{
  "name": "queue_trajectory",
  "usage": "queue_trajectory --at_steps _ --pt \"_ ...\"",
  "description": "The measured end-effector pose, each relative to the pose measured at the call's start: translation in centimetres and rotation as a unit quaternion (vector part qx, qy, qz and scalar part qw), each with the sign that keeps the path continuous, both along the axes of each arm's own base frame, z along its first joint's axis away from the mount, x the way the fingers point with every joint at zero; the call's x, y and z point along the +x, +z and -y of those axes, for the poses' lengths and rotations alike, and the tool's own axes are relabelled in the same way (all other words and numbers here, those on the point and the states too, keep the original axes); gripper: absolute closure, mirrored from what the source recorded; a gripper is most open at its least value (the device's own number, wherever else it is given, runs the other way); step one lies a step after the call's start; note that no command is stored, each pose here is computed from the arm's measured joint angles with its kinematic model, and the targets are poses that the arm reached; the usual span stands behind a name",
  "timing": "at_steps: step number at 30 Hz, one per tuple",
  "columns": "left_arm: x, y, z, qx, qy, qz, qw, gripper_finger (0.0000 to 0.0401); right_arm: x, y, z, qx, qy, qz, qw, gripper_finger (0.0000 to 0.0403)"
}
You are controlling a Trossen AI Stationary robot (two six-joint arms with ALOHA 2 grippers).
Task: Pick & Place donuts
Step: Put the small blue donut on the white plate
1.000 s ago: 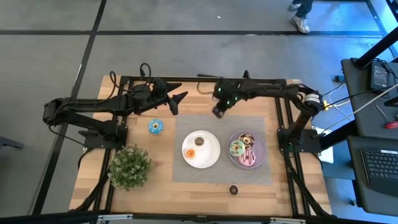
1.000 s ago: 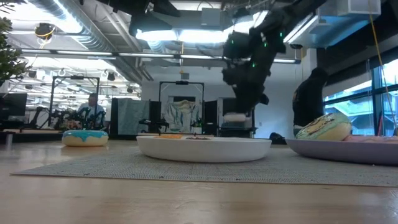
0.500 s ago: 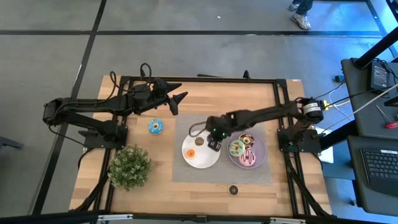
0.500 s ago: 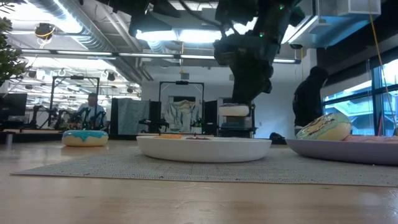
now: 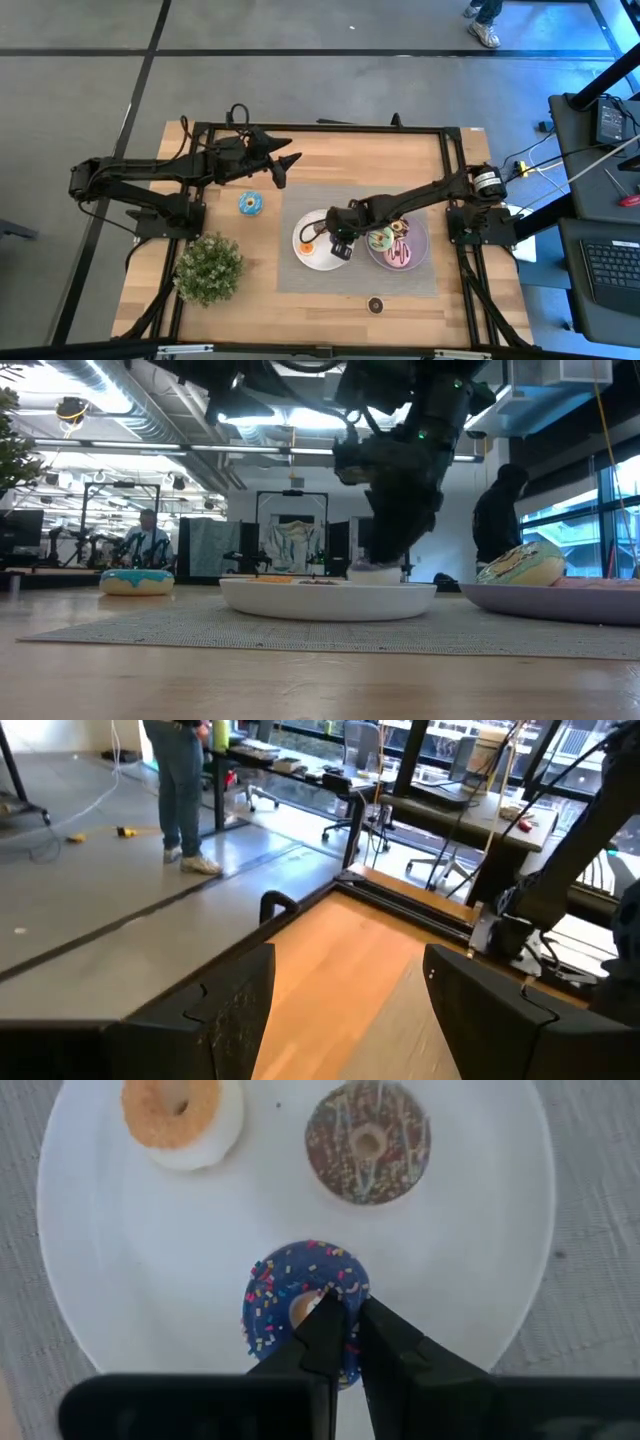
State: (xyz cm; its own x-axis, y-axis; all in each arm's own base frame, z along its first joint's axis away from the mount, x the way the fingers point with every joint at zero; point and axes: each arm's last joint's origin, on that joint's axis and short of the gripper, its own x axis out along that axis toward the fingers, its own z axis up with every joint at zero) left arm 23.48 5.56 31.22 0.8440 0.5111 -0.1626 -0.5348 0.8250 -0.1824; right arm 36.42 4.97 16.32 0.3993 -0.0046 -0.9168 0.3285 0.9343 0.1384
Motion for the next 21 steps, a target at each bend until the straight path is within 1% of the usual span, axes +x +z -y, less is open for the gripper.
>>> queue_trajectory --at_steps 8,13,21 --pt "0.0 -0.3 0.0 -0.017 -0.004 -0.010 1.000 0.0150 -0.1 -0.2 -0.3 -0.011 -0.002 -0.004 1.000 0.0367" --pt "-0.1 -0.5 0.1 -0.019 -0.008 -0.017 1.000 0.0150 -0.1 -0.6 -0.2 -0.004 -0.025 -0.014 1.000 0.0367" --pt "0.0 -0.5 0.1 -0.021 -0.015 -0.018 1.000 0.0150 0.1 -1.1 -0.3 0.007 -0.020 -0.020 1.000 0.0367"
